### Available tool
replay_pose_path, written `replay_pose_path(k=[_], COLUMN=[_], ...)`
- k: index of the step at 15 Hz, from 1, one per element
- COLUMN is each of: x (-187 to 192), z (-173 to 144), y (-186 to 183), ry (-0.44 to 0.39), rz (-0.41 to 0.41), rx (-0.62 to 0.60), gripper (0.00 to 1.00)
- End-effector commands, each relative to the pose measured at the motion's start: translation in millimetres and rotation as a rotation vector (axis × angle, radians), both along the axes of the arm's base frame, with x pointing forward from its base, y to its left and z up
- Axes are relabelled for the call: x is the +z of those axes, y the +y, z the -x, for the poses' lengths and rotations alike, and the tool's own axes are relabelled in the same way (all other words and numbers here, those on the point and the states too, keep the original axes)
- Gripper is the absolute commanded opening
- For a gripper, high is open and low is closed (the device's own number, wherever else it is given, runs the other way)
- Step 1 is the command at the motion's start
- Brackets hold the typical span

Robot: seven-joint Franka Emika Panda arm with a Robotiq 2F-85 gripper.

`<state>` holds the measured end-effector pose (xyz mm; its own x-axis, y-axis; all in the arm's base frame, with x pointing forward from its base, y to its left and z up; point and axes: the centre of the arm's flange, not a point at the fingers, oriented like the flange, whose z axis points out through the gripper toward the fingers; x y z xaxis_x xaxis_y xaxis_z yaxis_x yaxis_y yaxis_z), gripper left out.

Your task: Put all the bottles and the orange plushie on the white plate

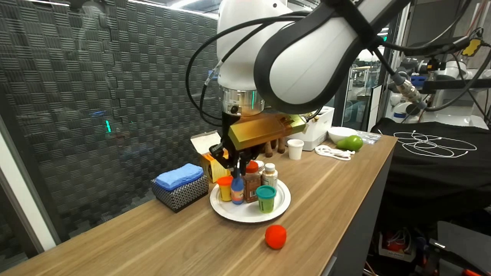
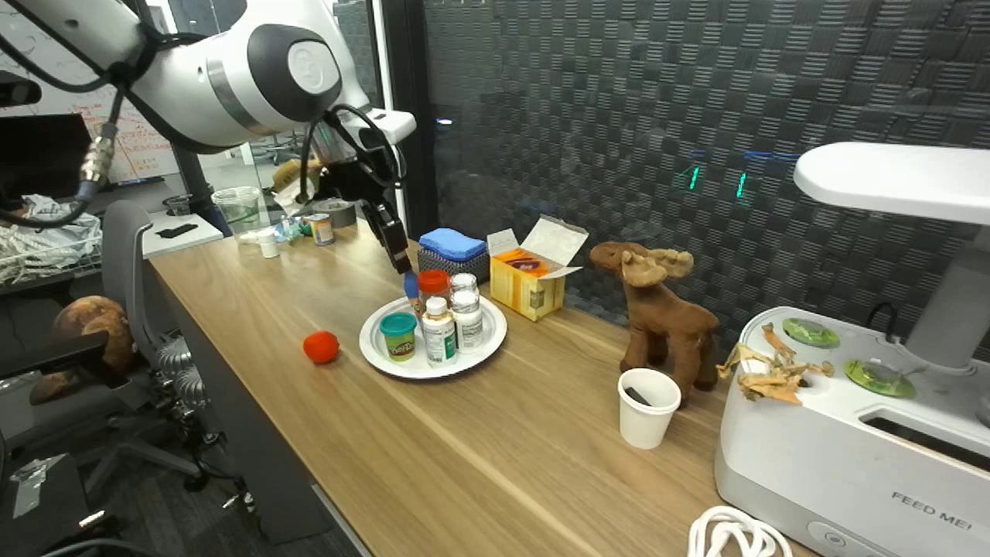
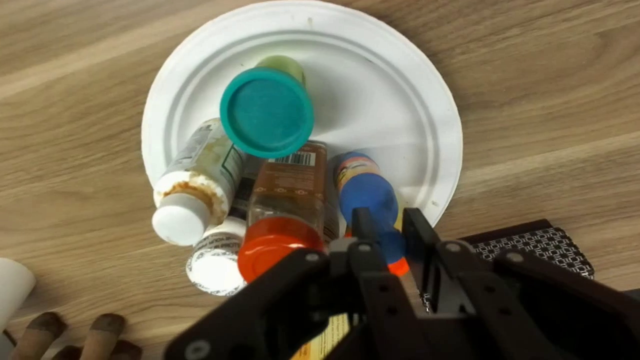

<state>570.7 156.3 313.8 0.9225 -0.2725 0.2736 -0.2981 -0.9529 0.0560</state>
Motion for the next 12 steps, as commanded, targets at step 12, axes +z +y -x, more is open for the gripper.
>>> replay_pose_path(k=[12], x=[-5], z=[-4], y=[-13], ry=[-0.022], rz=[-0.075], rx=[0.011], gripper=[0.09])
